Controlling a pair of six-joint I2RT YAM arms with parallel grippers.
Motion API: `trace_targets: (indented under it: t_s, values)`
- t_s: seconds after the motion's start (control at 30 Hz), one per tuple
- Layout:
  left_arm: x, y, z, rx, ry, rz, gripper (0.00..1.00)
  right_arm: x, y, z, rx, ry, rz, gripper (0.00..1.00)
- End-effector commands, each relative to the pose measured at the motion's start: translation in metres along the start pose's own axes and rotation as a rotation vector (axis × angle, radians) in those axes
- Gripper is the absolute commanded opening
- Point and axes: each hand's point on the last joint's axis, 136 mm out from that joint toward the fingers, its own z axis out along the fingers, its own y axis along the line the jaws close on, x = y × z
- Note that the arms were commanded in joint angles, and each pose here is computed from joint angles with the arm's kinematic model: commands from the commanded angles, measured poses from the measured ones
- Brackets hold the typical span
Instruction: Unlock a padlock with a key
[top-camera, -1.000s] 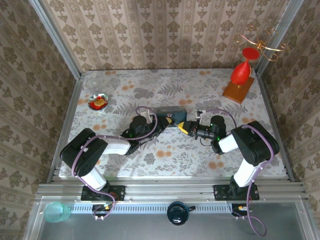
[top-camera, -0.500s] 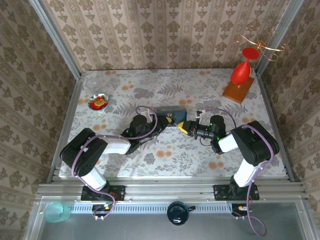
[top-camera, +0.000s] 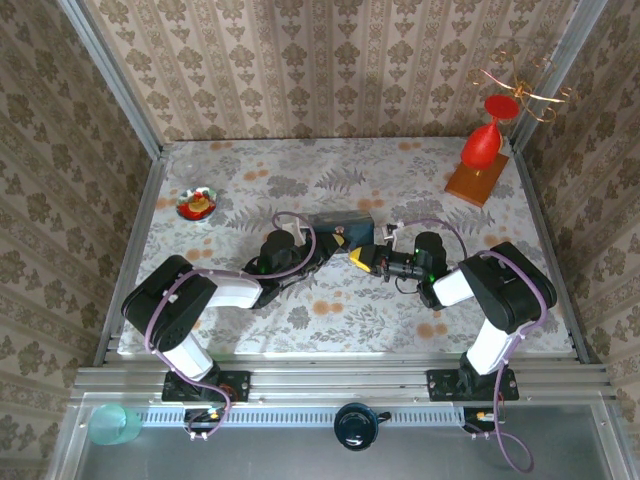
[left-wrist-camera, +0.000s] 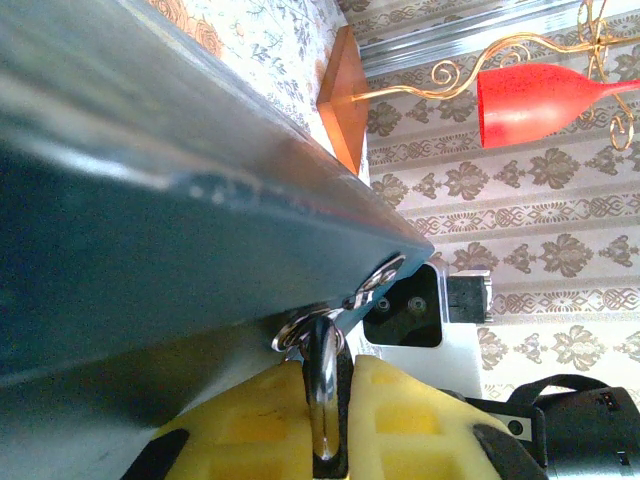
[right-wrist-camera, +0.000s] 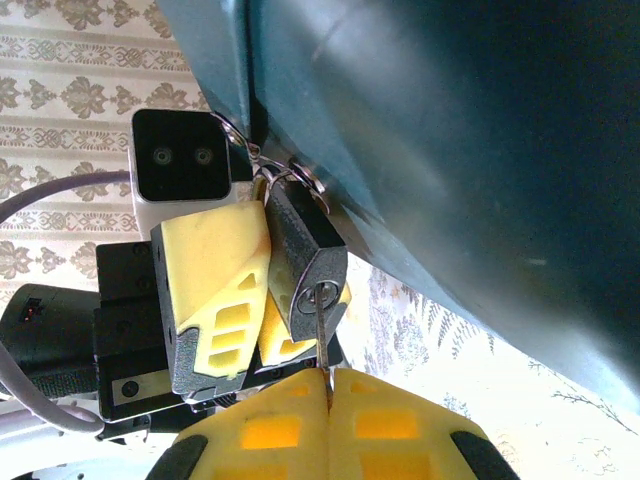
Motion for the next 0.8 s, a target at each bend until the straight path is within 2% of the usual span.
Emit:
trace_targets:
  t_s: [0.0,0.23,0.77]
  values:
    - [0.053,-0.035,-0.001,0.124,0.219,0.057,0.00,-0.037,0.025,-0.001,-0.065,-0.109,-0.090,0.00]
    - [0.052,-0.038,-0.002,0.132,0.218,0.066,0.00,-0.048,-0.001,-0.005,-0.018,-0.131,-0.026,0.00]
    - [0.056,-0.060,0.002,0.207,0.235,0.072,0.00,-0.057,-0.017,-0.001,0.015,-0.171,0.008,0.00]
